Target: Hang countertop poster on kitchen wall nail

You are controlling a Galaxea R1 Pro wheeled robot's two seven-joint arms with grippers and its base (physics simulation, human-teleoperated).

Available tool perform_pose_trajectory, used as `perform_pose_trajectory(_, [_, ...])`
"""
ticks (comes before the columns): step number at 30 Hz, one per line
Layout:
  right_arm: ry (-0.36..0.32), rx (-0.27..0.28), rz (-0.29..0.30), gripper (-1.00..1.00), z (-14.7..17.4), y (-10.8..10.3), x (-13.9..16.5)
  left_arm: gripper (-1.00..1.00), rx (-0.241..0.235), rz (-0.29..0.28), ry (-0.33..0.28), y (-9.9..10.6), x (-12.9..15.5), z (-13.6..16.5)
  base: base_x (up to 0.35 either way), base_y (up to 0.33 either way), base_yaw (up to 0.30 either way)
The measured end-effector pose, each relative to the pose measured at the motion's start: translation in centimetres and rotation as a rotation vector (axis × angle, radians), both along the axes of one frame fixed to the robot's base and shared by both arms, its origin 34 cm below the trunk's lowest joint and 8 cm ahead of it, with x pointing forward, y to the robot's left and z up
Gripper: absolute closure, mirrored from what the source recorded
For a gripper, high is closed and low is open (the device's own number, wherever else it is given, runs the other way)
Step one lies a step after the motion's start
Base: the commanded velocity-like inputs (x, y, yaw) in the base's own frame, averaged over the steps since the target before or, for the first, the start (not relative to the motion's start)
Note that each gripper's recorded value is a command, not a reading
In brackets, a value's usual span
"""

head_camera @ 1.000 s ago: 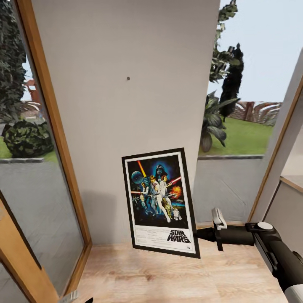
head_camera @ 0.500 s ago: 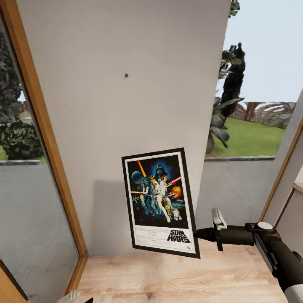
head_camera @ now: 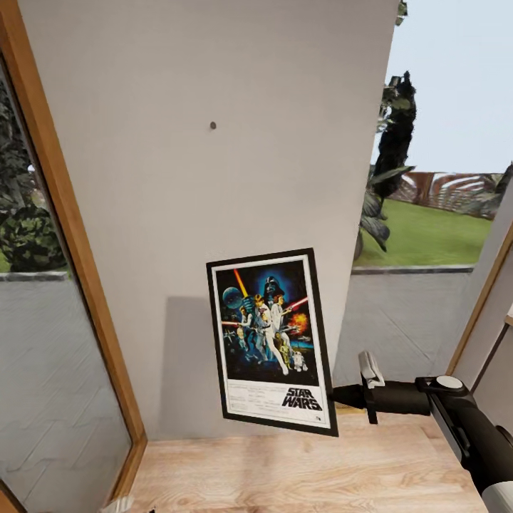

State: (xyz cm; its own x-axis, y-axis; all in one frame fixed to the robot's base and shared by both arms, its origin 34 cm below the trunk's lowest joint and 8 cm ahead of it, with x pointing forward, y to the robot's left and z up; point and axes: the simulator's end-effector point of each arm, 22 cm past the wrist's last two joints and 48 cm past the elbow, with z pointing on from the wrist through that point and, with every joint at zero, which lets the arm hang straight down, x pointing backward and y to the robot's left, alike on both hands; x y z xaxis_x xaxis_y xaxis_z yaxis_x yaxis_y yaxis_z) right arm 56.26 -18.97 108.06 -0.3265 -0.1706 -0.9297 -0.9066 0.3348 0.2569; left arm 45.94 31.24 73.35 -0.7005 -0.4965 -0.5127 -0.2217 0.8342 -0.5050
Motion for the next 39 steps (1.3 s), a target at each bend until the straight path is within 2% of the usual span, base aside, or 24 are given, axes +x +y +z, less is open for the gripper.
perform_pose_trajectory(5, [-0.014,0.075,0.001,1.0,1.6,0.4,0.0,-1.0,-0.011,0.01,0.065,1.0,-2.9,-1.6,0.001,0.0,0.0])
perform_pose_trajectory(11, [-0.025,0.101,0.003,1.0,2.5,0.5,0.1,-1.0,-0.05,-0.014,0.056,0.5,-3.4,-1.4,0.0,0.0,0.0])
perform_pose_trajectory(19, [-0.07,0.12,0.015,1.0,5.2,1.2,0.5,-1.0,-0.043,-0.014,0.053,1.5,-3.5,-1.2,0.0,0.0,0.0])
perform_pose_trajectory(22, [-0.088,0.144,0.034,1.0,9.1,2.6,1.2,-1.0,-0.04,-0.013,0.053,1.7,-3.5,-1.2,0.0,0.0,0.0])
perform_pose_trajectory(23, [-0.1,0.171,0.049,1.0,13.1,3.9,2.2,-1.0,-0.039,-0.013,0.054,1.8,-3.5,-1.2,0.0,0.0,0.0])
perform_pose_trajectory(27, [-0.137,0.187,0.056,1.0,18.9,4.5,3.9,-1.0,-0.038,-0.013,0.053,1.9,-3.5,-1.1,0.0,0.0,0.0])
perform_pose_trajectory(39, [-0.158,0.225,0.073,1.0,28.5,5.7,5.4,-1.0,-0.039,-0.013,0.053,1.9,-3.5,-1.1,0.0,0.0,0.0])
